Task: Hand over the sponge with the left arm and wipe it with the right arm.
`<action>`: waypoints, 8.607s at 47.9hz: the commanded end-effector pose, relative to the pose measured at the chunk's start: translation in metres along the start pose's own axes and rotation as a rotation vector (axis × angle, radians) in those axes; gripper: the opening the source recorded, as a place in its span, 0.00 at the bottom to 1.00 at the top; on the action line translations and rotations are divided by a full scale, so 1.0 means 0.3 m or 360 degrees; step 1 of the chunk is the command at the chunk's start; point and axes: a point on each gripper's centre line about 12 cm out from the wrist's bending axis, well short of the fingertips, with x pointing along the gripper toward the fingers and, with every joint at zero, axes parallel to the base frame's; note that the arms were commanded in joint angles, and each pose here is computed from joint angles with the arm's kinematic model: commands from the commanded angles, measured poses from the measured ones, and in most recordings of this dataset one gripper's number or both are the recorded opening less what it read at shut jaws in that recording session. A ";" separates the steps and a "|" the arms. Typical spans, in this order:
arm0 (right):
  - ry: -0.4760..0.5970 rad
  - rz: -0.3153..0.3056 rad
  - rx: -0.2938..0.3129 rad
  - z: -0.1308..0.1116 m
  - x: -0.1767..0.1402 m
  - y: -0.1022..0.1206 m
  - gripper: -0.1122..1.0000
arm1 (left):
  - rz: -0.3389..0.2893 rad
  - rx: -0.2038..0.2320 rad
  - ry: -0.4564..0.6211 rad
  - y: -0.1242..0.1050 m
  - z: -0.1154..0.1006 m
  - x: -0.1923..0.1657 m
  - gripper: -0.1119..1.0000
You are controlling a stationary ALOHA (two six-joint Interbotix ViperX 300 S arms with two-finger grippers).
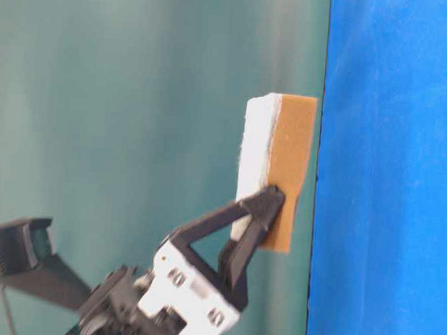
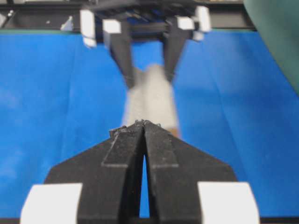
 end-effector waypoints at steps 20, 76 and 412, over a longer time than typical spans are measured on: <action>-0.0022 0.0022 0.0036 0.042 0.036 0.011 0.10 | -0.0110 -0.0043 -0.0111 -0.098 0.044 -0.030 0.46; 0.0401 0.0123 0.0132 -0.072 0.522 0.114 0.77 | -0.0087 -0.0044 -0.0100 -0.078 0.034 -0.026 0.46; 0.1022 -0.0040 -0.0007 -0.458 0.616 -0.082 0.23 | -0.0134 0.0021 -0.0286 -0.094 -0.062 -0.268 0.91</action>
